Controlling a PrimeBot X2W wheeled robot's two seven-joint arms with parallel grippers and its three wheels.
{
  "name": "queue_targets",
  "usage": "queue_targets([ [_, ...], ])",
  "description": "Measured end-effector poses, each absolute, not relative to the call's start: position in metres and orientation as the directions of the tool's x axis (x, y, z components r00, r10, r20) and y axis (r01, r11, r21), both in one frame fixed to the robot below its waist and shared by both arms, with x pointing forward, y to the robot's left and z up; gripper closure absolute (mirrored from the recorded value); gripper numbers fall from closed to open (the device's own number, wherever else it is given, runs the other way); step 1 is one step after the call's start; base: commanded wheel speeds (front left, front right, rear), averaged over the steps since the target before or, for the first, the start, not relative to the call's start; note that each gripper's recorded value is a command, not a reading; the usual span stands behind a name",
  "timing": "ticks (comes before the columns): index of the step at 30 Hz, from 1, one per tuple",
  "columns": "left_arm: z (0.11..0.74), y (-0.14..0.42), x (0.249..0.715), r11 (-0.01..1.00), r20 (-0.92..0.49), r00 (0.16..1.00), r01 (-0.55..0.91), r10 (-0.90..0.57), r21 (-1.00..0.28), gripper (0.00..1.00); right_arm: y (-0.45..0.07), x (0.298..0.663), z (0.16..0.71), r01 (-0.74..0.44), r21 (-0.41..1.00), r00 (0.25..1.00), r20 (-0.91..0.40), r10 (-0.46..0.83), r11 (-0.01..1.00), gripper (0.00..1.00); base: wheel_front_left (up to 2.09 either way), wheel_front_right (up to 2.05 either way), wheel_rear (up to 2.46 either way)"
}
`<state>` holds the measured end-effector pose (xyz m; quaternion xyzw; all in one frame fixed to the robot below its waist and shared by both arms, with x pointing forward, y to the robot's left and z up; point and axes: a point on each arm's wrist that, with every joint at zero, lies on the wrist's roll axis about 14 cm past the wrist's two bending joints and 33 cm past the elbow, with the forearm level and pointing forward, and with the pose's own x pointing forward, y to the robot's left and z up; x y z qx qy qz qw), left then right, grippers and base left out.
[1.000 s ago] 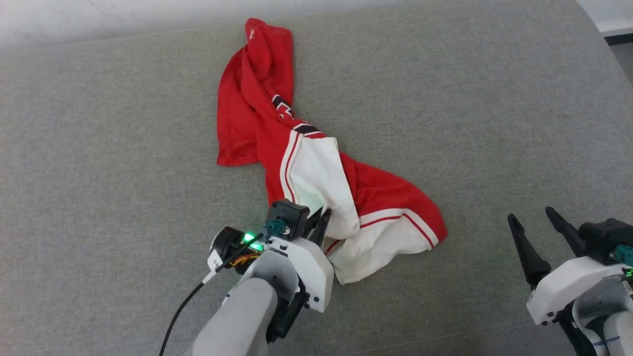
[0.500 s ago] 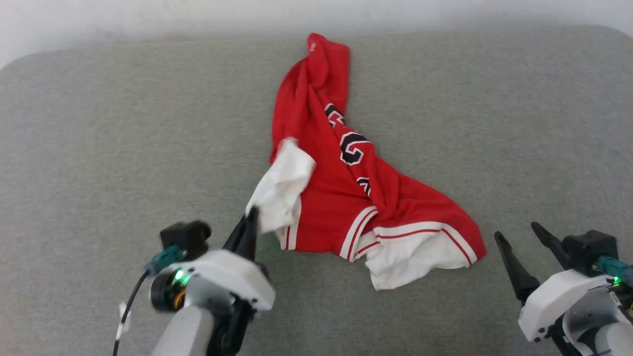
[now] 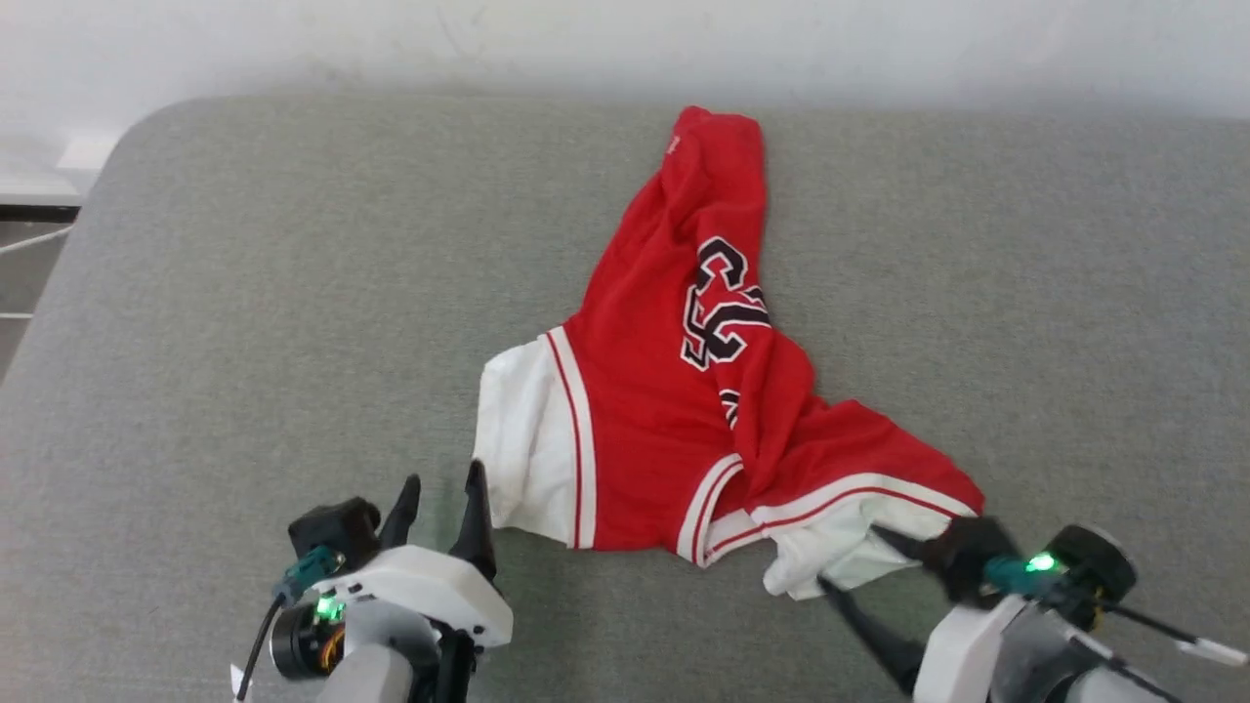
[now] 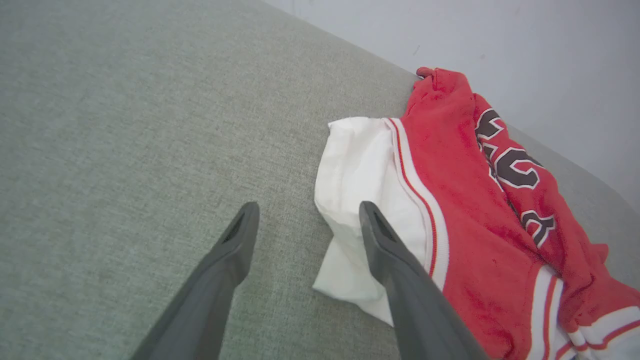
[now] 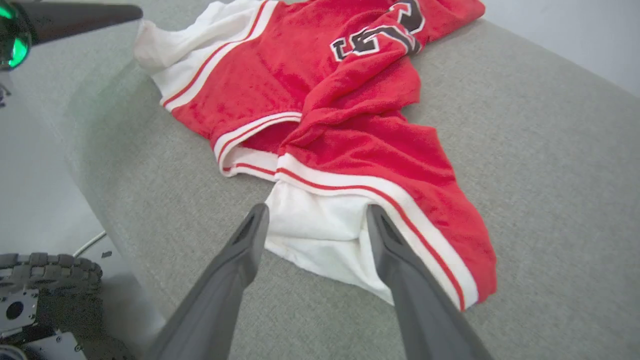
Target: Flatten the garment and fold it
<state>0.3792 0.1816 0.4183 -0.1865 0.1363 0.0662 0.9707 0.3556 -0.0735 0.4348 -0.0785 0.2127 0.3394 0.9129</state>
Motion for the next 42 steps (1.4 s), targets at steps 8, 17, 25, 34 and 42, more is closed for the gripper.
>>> queue_targets([
  [8,0.453,0.189,0.382,0.95,-0.137,0.987,-0.123,0.086,-0.288,0.0,-0.052,0.338,0.4,-0.807,-0.035,0.48,-0.62,0.621,0.589,0.0,0.0,0.0,0.0],
  [17,0.456,0.205,0.373,0.954,-0.117,0.984,-0.16,0.134,-0.254,0.0,-0.048,0.351,0.361,-0.853,-0.053,0.387,-0.733,0.559,0.52,0.0,0.0,0.0,0.0],
  [25,0.444,0.215,0.371,0.947,-0.152,0.974,-0.204,0.17,-0.249,0.0,-0.039,0.359,0.344,-0.866,-0.016,0.344,-0.744,0.572,0.5,0.0,0.0,0.0,0.0],
  [34,0.443,0.208,0.383,0.952,-0.147,0.978,-0.18,0.147,-0.249,0.0,-0.044,0.374,0.358,-0.833,-0.033,0.428,-0.673,0.604,0.553,1.0,0.0,0.0,0.0],
  [42,0.444,0.198,0.39,0.958,-0.14,0.984,-0.142,0.11,-0.25,0.0,-0.055,0.385,0.427,-0.768,-0.043,0.582,-0.464,0.667,0.639,1.0,0.0,0.0,0.0],
])
